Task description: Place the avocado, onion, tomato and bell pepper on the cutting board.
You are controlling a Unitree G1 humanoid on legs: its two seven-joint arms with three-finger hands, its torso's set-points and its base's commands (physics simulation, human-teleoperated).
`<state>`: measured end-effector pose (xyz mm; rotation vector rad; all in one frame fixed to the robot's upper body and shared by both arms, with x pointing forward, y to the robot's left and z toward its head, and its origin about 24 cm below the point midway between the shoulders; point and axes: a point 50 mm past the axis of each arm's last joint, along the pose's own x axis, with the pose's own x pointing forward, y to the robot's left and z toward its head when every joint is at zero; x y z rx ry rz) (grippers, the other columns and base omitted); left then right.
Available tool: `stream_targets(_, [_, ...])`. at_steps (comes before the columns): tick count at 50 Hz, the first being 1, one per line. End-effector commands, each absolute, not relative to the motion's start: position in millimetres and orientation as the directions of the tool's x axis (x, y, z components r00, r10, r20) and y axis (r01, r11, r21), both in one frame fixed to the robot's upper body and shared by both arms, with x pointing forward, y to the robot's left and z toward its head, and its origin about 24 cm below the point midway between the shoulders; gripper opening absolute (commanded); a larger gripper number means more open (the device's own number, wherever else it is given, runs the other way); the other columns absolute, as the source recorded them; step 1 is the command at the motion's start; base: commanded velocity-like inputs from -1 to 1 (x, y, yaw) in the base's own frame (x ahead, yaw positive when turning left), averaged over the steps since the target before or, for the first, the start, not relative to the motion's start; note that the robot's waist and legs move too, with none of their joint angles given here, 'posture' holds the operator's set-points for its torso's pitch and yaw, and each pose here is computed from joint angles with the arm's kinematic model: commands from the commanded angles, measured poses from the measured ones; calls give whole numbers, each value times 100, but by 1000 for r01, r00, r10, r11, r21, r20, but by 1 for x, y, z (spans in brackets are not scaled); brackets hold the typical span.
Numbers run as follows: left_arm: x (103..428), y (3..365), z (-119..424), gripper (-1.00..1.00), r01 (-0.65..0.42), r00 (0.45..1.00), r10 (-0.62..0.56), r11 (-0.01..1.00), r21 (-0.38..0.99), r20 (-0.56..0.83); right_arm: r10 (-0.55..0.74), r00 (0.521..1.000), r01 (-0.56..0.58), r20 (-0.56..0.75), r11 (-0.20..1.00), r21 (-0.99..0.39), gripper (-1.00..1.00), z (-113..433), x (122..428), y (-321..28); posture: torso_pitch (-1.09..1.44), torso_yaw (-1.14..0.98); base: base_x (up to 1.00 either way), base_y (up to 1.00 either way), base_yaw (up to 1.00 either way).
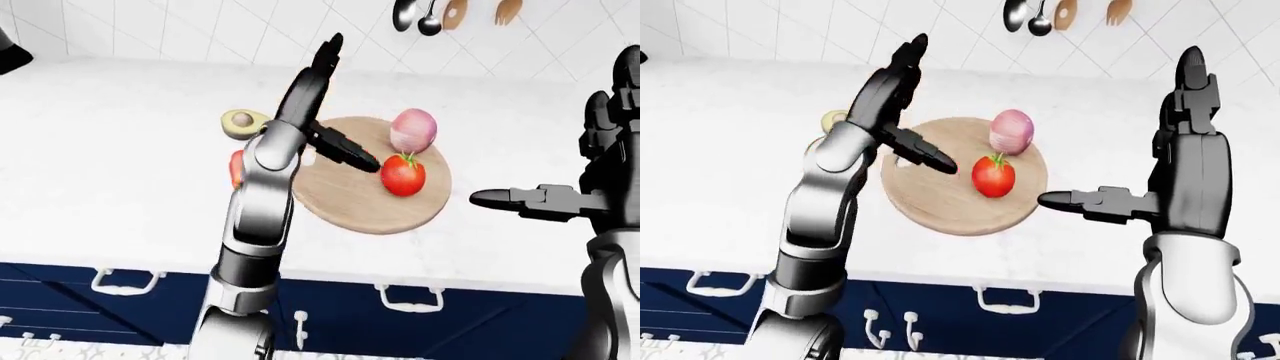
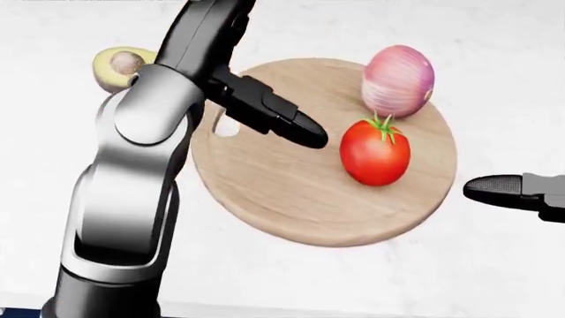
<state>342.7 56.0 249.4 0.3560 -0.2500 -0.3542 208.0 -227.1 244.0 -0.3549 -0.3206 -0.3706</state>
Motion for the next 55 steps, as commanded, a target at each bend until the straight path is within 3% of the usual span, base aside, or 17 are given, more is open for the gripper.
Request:
stream_targets(1, [340, 64, 272, 100, 238, 897, -352, 894, 380, 267, -284, 856, 425, 431, 862, -277, 100, 254, 205, -225, 0, 0, 0, 0, 0])
stream_targets(9, [336, 99, 279, 100, 126, 926, -244, 919, 373, 289, -283, 858, 424, 429, 862, -279, 100, 253, 206, -224, 0, 0, 0, 0, 0])
stream_targets(15, [314, 134, 278, 100, 43, 946, -156, 929, 366, 286, -276, 860, 419, 429, 862, -285, 100, 256, 208, -223, 0, 0, 0, 0, 0])
stream_targets(23, [307, 153, 267, 100, -21, 959, -84, 931, 364, 271, -270, 862, 414, 429, 864, -287, 100, 256, 209, -221, 0, 0, 0, 0, 0])
stream_targets(50, [297, 189, 215, 100, -92, 984, 33, 938, 334, 178, -267, 867, 407, 420, 867, -289, 100, 252, 214, -218, 0, 0, 0, 0, 0])
stream_targets(54, [298, 191, 211, 96, -96, 985, 40, 936, 338, 168, -266, 867, 407, 421, 866, -289, 100, 253, 214, -219, 0, 0, 0, 0, 0])
stream_targets(55, [299, 192, 210, 80, -98, 985, 43, 937, 335, 168, -266, 867, 407, 421, 866, -290, 100, 253, 214, -219, 0, 0, 0, 0, 0])
